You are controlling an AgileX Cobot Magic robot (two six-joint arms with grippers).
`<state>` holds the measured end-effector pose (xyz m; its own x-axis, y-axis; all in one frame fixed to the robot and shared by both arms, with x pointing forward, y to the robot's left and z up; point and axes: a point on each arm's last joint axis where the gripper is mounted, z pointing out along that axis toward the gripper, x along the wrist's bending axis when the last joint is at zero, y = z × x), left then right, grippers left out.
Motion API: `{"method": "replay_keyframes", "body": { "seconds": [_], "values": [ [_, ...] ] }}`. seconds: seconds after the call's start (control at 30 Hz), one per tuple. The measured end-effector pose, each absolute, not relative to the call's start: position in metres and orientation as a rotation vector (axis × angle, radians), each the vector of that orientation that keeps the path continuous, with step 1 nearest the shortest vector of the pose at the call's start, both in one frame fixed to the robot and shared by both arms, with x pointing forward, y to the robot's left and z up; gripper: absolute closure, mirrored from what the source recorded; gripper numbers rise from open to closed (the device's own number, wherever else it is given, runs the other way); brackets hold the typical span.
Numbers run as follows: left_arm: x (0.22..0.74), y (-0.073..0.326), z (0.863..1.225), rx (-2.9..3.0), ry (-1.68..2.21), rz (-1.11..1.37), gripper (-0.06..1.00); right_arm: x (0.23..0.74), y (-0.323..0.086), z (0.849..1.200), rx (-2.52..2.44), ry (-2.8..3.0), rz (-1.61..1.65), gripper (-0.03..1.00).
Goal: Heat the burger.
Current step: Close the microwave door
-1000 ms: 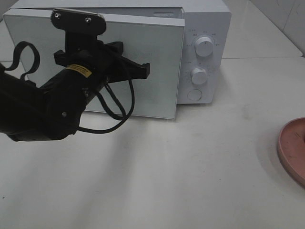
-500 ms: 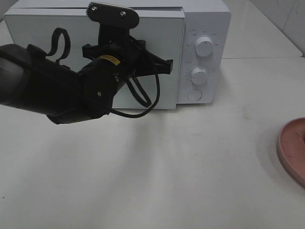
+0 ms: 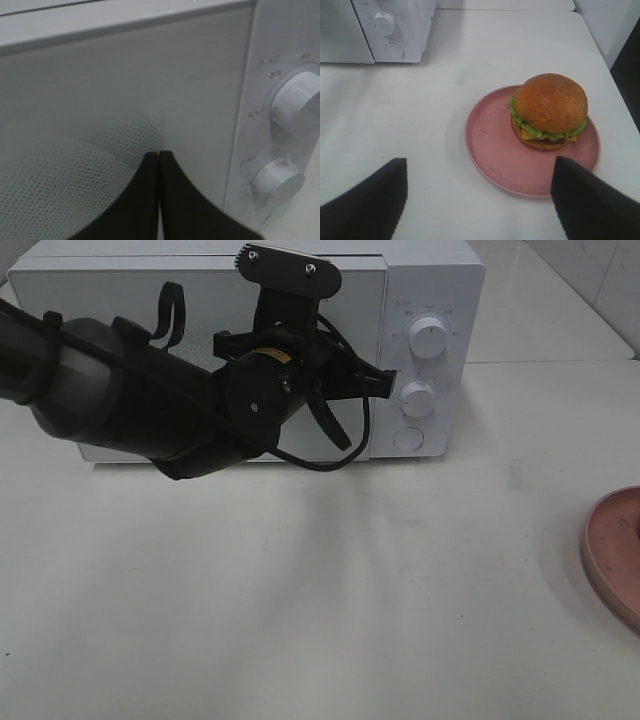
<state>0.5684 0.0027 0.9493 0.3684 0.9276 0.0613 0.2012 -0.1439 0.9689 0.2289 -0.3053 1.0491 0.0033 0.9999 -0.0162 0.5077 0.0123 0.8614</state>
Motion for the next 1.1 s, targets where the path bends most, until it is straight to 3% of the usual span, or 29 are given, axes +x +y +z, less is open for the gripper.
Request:
{"method": "replay_keyframes", "body": {
  "seconds": [0.87, 1.1],
  "values": [
    [0.564, 0.018, 0.95, 1.667, 1.082, 0.836, 0.94, 0.229, -0.305, 1.049, 1.581, 1.59, 0.892, 0.2],
    [0.541, 0.019, 0.946, 1.817, 1.079, 0.665, 0.94, 0.229, -0.305, 1.049, 1.581, 1.59, 0.892, 0.2]
  ]
}}
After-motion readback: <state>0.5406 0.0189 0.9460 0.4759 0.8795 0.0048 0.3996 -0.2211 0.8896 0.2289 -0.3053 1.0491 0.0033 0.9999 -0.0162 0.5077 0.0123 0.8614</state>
